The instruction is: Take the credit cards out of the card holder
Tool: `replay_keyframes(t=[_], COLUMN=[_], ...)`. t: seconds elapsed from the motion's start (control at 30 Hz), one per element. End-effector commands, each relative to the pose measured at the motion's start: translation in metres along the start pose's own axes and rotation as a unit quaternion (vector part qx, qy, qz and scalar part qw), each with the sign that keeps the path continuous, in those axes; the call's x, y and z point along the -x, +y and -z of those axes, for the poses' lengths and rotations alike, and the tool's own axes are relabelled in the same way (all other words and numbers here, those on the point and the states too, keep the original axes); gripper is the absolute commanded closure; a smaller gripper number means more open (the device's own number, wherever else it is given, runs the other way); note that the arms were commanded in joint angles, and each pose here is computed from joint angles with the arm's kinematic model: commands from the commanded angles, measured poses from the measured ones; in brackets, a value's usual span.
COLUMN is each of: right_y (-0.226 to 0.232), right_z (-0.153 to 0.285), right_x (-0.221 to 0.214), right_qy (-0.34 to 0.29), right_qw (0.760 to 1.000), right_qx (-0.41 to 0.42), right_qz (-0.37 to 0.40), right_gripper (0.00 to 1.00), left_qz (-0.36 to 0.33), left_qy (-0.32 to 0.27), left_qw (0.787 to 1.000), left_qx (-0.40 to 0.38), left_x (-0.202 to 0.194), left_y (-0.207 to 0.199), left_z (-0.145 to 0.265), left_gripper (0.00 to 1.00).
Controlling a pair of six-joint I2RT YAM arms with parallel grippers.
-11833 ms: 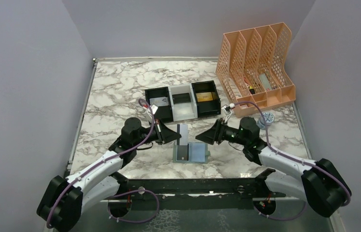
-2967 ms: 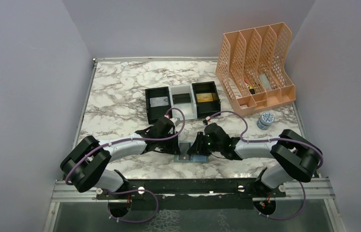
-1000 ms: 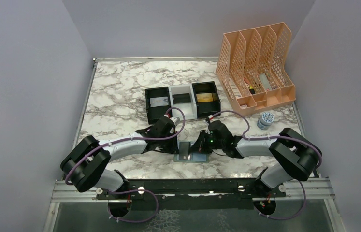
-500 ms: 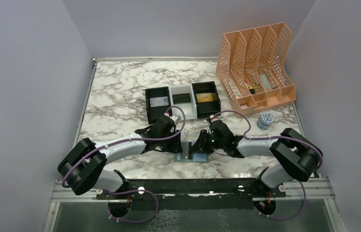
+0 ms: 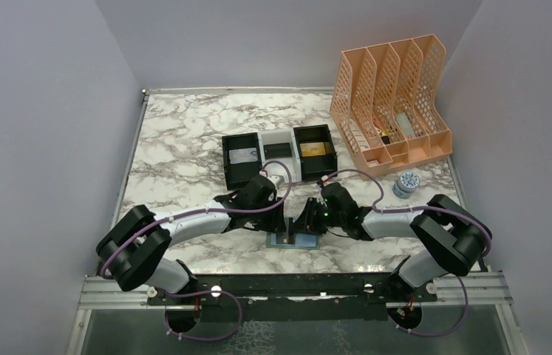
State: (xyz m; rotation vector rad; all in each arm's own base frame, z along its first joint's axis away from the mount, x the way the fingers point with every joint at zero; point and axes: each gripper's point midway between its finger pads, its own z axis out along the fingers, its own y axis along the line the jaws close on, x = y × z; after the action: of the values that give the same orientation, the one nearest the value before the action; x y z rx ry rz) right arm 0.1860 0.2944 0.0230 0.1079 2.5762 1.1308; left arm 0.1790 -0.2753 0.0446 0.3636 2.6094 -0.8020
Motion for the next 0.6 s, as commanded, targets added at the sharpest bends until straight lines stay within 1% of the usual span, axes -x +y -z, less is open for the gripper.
replay_keyframes(t=[0.0,0.17,0.27,0.3,0.4,0.57], right_y=[-0.010,-0.006,-0.004,-0.004,-0.004,-0.009], right_z=[-0.002,-0.005,-0.005,-0.003,0.001,0.006], right_x=[-0.005,-0.006,-0.006,-0.004,0.000,-0.001], right_qy=[0.011,0.023,0.023,0.019,0.009,0.012], right_qw=[1.000,0.999,0.999,0.999,0.999,0.999], right_qx=[0.000,0.019,0.027,0.030,0.034,0.037], right_qz=[-0.024,-0.031,-0.035,-0.036,-0.035,-0.034], right_gripper=[0.77,0.78,0.87,0.89,0.92,0.94], left_qz=[0.008,0.007,0.008,0.008,0.006,0.004], left_qy=[0.004,0.015,0.018,0.019,0.020,0.021], left_qw=[1.000,0.999,0.998,0.998,0.998,0.997], left_qx=[0.015,0.049,0.055,0.057,0.067,0.077], left_x=[-0.007,-0.020,-0.025,-0.026,-0.027,-0.027], left_y=[0.002,0.016,0.021,0.022,0.026,0.029], left_z=[-0.012,-0.015,-0.013,-0.012,-0.010,-0.009], left_gripper=[0.62,0.68,0.68,0.69,0.69,0.70])
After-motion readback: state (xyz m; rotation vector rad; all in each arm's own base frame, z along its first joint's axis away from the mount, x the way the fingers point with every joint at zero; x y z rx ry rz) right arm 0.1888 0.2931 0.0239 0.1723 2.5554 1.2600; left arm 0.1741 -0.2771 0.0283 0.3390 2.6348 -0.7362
